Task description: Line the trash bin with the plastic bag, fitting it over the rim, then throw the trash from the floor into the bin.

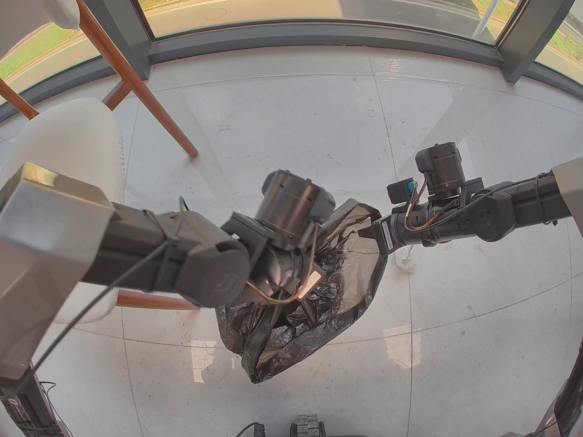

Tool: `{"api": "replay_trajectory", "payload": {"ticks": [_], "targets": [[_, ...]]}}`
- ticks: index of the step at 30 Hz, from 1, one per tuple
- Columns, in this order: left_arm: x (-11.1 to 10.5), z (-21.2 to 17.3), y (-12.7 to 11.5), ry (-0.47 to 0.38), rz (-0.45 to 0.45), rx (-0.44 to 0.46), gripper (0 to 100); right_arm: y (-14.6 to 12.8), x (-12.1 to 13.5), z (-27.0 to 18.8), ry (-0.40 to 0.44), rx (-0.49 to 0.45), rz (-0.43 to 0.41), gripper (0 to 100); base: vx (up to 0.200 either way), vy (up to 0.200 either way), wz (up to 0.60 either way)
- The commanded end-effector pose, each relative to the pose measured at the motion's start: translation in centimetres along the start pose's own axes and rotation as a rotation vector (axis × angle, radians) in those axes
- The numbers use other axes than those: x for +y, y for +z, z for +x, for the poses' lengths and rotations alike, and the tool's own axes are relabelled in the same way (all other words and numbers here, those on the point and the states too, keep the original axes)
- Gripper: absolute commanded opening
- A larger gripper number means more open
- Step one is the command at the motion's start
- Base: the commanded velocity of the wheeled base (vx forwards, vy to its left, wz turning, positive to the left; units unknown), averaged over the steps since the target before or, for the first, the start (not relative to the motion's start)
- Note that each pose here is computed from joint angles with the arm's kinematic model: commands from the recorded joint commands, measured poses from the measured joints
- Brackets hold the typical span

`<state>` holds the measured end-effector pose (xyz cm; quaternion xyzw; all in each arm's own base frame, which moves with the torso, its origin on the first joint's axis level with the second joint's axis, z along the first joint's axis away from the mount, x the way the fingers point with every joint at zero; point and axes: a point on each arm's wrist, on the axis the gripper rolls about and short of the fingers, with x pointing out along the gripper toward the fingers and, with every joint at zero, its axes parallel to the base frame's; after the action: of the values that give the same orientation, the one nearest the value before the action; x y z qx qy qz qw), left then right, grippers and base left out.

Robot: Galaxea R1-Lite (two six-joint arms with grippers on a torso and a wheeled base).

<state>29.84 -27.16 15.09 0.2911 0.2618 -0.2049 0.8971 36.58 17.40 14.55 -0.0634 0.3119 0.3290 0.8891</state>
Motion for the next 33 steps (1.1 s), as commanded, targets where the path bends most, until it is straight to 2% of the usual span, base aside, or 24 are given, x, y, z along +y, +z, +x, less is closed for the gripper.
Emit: {"api": "replay_trajectory", "payload": {"ticks": [1, 2, 4, 6, 10, 12, 14, 17, 20, 27, 28, 31, 33], "targets": [[4.4, -2.3, 1.4, 0.068, -0.035, -0.053, 0, 0.1, 0.6, 0.1, 0.015, -0.003, -0.010, 0, 0.000, 0.000, 0.00], [5.5, -3.0, 2.2, 0.088, -0.039, -0.077, 0, 0.0, 1.0, 0.2, 0.035, 0.002, -0.016, 0, 0.000, 0.000, 0.00], [6.0, -3.6, 3.1, 0.096, -0.045, -0.103, 0, -0.2, 1.8, 0.5, 0.085, 0.001, -0.030, 0, 0.000, 0.000, 0.00], [6.5, -4.1, 4.0, 0.099, -0.047, -0.109, 0, 0.2, 2.3, 0.9, 0.132, -0.055, -0.054, 0, 0.000, 0.000, 0.00], [6.9, -4.5, 4.5, 0.090, -0.041, -0.106, 0, 0.4, 2.0, 2.4, 0.139, -0.142, -0.078, 0, 0.000, 0.000, 0.00], [7.3, -4.1, 4.2, 0.070, -0.044, -0.103, 0, 0.6, 1.8, 2.7, 0.135, -0.161, -0.081, 0, 0.000, 0.000, 0.00], [8.5, -3.5, 3.6, 0.083, -0.054, -0.078, 0, 0.6, 1.7, 2.8, 0.132, -0.165, -0.081, 0, 0.000, 0.000, 0.00], [8.9, -3.1, 2.9, 0.083, -0.029, -0.061, 0, 0.6, 1.5, 2.8, 0.128, -0.167, -0.080, 0, 0.000, 0.000, 0.00], [10.4, -2.6, 2.1, 0.109, -0.028, -0.032, 0, 0.7, 0.8, 2.6, 0.114, -0.176, -0.074, 0, 0.000, 0.000, 0.00], [10.4, -1.9, 1.3, 0.091, -0.026, -0.027, 0, 0.6, -0.7, 2.2, 0.086, -0.180, -0.079, 0, 0.000, 0.000, 0.00], [10.5, -1.9, 1.3, 0.095, -0.026, -0.036, 0, 0.5, -1.1, 2.3, 0.078, -0.180, -0.087, 100, 0.000, 0.000, 0.00], [10.5, -1.8, 1.4, 0.100, -0.029, -0.050, 0, 0.8, -1.6, 2.3, 0.069, -0.223, -0.113, 100, 0.000, 0.000, 0.00], [10.6, -1.8, 1.4, 0.102, -0.030, -0.051, 0, 1.1, -1.2, 2.1, 0.094, -0.257, -0.119, 100, 0.000, 0.000, 0.00]]}}
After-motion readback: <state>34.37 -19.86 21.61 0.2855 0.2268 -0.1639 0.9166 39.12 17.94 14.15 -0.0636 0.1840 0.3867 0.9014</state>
